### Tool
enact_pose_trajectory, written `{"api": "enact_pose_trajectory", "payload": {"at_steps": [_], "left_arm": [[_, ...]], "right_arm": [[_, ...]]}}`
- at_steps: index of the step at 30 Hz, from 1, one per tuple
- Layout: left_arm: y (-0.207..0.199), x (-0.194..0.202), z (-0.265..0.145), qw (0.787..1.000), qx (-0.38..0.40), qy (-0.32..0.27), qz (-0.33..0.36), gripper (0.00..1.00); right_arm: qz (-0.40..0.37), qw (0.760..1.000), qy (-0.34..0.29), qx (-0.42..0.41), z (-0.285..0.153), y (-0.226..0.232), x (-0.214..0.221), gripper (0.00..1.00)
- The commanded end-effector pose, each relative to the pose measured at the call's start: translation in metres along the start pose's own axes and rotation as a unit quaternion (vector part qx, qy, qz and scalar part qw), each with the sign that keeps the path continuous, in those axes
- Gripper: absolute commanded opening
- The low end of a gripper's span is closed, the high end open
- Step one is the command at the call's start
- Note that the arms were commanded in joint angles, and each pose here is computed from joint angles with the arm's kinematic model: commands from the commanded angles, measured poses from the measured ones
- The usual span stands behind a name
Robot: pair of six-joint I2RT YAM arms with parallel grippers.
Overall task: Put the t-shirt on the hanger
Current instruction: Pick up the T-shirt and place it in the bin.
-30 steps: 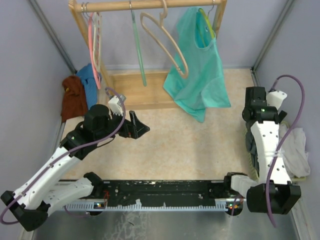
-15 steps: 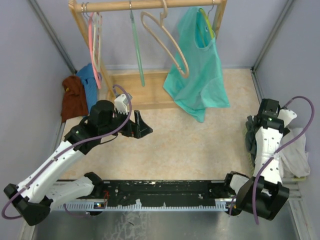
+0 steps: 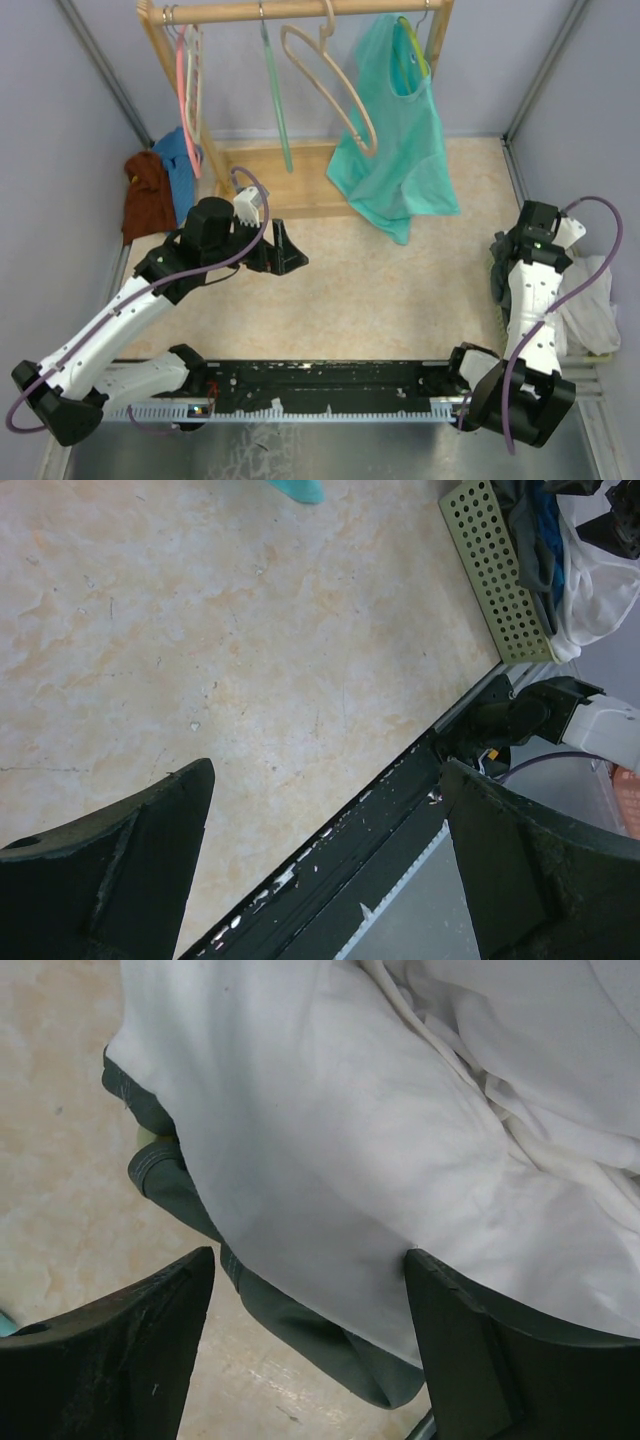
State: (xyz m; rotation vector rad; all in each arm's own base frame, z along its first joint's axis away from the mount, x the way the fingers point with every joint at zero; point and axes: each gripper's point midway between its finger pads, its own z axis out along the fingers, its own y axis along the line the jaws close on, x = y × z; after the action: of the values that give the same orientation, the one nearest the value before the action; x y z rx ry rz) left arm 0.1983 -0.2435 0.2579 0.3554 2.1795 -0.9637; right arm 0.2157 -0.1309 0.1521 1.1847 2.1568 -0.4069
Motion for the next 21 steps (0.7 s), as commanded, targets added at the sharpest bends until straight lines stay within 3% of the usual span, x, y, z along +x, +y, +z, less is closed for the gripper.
{"api": "enact_pose_trajectory", "payload": {"at_steps": [1,4,8,12,21], "left_arm": [[-0.013,-0.012,-0.001,1.000,0.021,-0.011,0.000,1.00],[-0.012,-0.011,-0.001,1.000,0.020,-0.012,0.001,0.99],[-0.012,-0.012,-0.001,1.000,0.021,-0.012,0.003,1.00],[-0.011,-0.010,-0.001,1.000,0.020,-0.011,0.002,1.00],[-0.011,-0.009,-0.001,1.000,0.021,-0.010,0.001,0.99]], "right_arm": [[0.014,0.999,-0.022,-0.027,-0.004,0.010,-0.013,0.76],[0.013,0.999,-0.023,-0.020,-0.003,0.007,-0.012,0.65],[0.018,0.999,-0.026,-0.020,-0.006,0.006,-0.014,0.25],[0.023,0.999,-0.038,-0.029,-0.016,0.008,-0.024,0.00],[0.044,0.989,-0.108,-0.090,-0.076,0.016,-0.073,0.00]]}}
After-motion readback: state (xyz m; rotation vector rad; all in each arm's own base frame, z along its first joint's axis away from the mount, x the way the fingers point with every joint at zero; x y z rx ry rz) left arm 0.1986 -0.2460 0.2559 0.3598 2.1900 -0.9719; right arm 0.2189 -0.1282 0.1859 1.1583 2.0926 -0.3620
